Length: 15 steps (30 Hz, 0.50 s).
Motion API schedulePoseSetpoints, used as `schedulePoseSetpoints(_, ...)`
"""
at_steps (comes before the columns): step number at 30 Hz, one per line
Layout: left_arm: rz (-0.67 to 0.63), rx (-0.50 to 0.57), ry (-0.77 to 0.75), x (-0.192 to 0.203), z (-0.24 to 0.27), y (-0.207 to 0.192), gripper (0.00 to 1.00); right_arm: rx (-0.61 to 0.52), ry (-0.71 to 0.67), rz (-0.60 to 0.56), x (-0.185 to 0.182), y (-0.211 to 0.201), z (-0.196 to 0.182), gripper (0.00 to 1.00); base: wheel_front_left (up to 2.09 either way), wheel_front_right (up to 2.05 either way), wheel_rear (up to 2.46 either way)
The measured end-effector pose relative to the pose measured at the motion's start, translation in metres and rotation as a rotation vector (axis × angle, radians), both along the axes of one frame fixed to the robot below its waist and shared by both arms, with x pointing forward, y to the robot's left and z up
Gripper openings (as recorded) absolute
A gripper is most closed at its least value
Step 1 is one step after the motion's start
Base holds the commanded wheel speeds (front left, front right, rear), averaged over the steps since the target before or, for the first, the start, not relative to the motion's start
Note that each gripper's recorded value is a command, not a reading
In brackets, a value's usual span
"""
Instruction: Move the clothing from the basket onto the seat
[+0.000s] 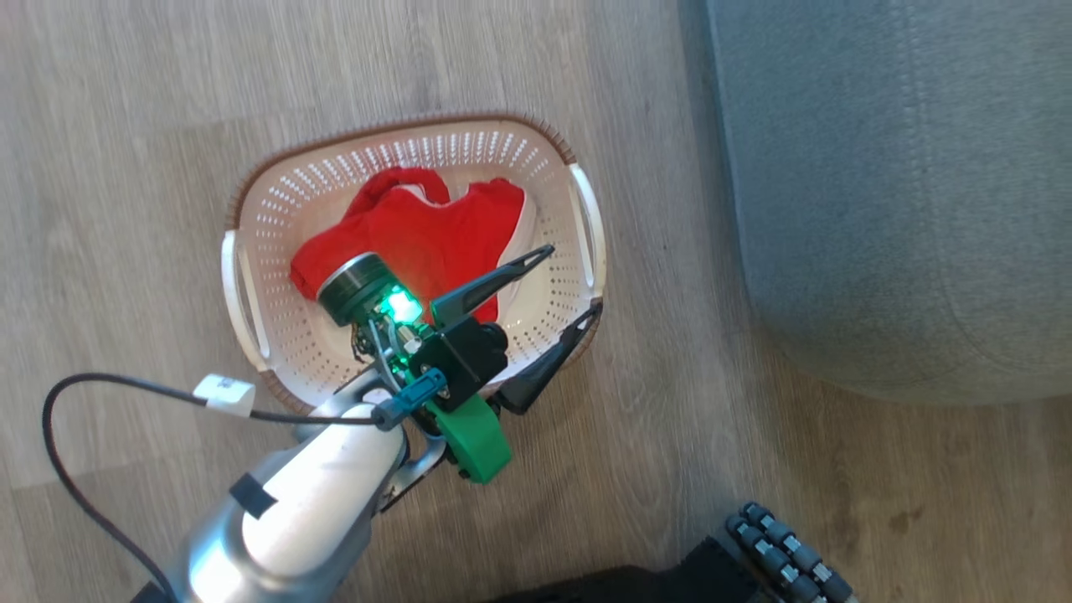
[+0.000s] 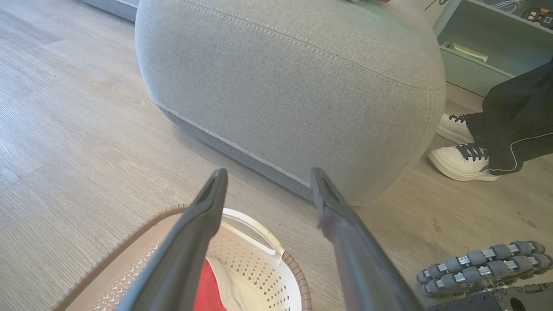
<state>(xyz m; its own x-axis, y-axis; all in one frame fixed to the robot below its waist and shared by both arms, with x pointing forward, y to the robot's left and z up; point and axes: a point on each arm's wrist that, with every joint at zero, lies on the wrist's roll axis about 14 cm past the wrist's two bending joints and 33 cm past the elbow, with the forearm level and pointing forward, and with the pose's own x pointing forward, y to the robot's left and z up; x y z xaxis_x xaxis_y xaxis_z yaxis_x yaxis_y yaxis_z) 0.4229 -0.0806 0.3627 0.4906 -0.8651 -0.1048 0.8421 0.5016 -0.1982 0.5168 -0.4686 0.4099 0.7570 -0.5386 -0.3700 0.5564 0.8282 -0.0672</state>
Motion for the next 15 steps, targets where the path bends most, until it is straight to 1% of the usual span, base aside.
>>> schedulePoseSetpoints(3,-0.003,-0.011,-0.026,0.000,0.013,-0.004,1.00,-0.001,-0.012,0.010,-0.003,0.003,0.009,1.00,0.00,0.00,0.00)
schedulePoseSetpoints(8,-0.001,-0.037,-0.076,-0.003,0.043,-0.011,1.00,-0.017,-0.006,0.030,-0.020,0.006,0.022,1.00,0.00,0.00,0.00)
schedulePoseSetpoints(11,0.012,-0.057,-0.083,-0.009,0.059,-0.013,1.00,-0.007,-0.040,0.043,-0.024,0.013,0.035,1.00,0.00,0.00,0.00)
schedulePoseSetpoints(15,0.036,-0.060,-0.090,-0.021,0.074,-0.011,1.00,-0.015,-0.075,0.093,-0.032,0.027,0.051,1.00,0.00,0.00,0.00)
